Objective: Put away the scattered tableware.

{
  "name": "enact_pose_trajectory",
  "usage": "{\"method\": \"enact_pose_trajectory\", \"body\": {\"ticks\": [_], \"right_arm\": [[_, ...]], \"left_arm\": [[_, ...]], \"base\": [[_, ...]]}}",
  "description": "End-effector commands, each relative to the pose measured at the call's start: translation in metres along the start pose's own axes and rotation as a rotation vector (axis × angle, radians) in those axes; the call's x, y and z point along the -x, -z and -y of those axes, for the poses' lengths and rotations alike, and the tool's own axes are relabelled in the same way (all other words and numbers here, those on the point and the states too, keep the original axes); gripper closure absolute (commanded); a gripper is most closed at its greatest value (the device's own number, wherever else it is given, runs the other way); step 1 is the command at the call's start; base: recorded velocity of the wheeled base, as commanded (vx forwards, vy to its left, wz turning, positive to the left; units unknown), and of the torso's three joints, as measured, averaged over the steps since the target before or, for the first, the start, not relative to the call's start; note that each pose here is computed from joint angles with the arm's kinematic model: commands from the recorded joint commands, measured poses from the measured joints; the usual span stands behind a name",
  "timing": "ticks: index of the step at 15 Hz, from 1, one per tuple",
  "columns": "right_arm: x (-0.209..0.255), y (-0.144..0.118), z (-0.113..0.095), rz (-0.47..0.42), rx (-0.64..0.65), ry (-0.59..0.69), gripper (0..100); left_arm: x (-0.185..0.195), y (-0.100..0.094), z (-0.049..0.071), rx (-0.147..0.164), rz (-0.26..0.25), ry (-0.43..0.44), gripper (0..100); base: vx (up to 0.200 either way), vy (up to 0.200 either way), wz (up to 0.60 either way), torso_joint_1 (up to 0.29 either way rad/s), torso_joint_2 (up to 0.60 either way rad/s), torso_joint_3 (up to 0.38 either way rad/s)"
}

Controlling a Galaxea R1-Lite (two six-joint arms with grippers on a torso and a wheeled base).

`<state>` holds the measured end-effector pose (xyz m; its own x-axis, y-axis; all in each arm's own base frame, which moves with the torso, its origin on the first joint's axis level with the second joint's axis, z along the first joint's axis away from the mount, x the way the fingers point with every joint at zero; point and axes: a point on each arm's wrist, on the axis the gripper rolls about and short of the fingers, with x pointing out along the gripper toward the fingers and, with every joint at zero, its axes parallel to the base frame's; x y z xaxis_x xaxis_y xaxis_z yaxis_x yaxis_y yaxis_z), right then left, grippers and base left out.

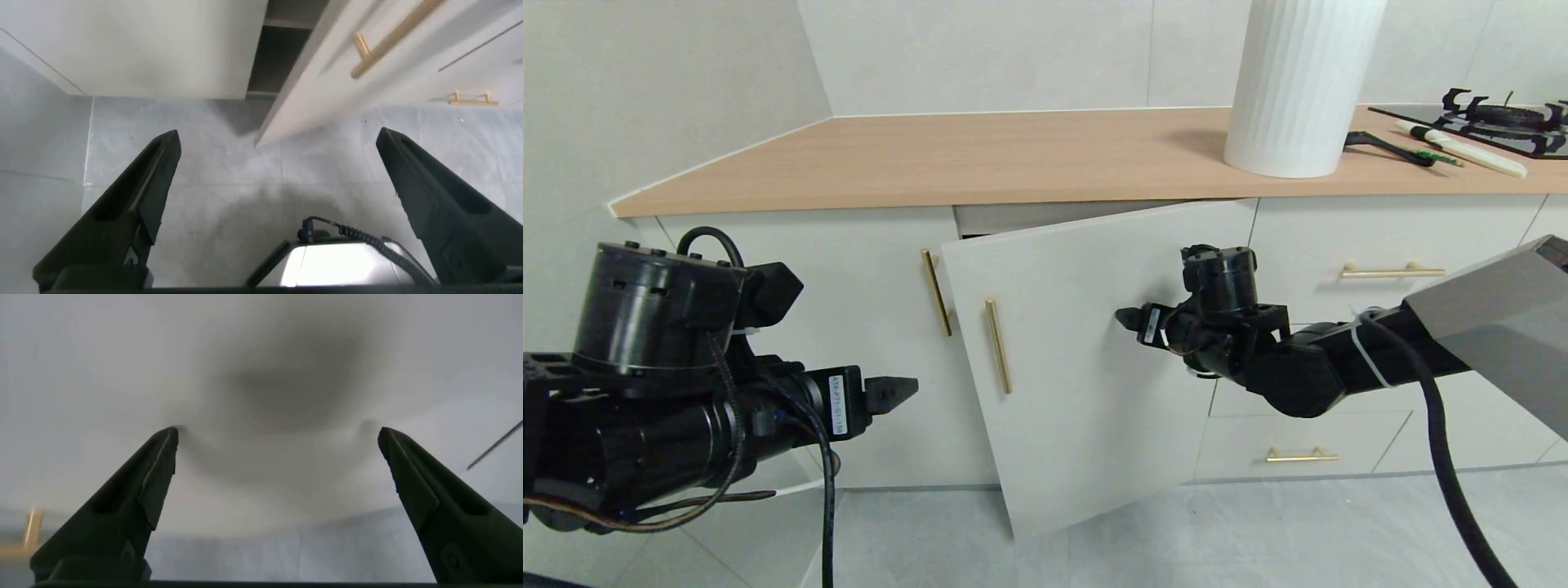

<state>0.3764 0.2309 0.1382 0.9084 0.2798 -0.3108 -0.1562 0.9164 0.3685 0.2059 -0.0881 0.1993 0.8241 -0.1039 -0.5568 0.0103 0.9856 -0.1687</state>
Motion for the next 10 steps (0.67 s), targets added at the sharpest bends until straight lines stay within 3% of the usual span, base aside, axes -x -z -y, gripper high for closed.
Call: {"method": "enact_pose_trajectory", "body": {"ticks": [1,10], "right_arm": [[-0.016,0.006,0.000,0.022,-0.007,0.036,0],[-0.036,-0.001,0.003,0.107,-0.047,0.116,0]], "left_arm": [[-0.001,0.000,0.000,-0.001,-0.004,-0.002,0],[-0.003,0.001,0.000,-0.002,-0.008,-0.003,0]], "base": [[0.000,0.000,0.00,0.000,0.00,0.000],[0.000,0.000,0.00,0.000,0.00,0.000]]}}
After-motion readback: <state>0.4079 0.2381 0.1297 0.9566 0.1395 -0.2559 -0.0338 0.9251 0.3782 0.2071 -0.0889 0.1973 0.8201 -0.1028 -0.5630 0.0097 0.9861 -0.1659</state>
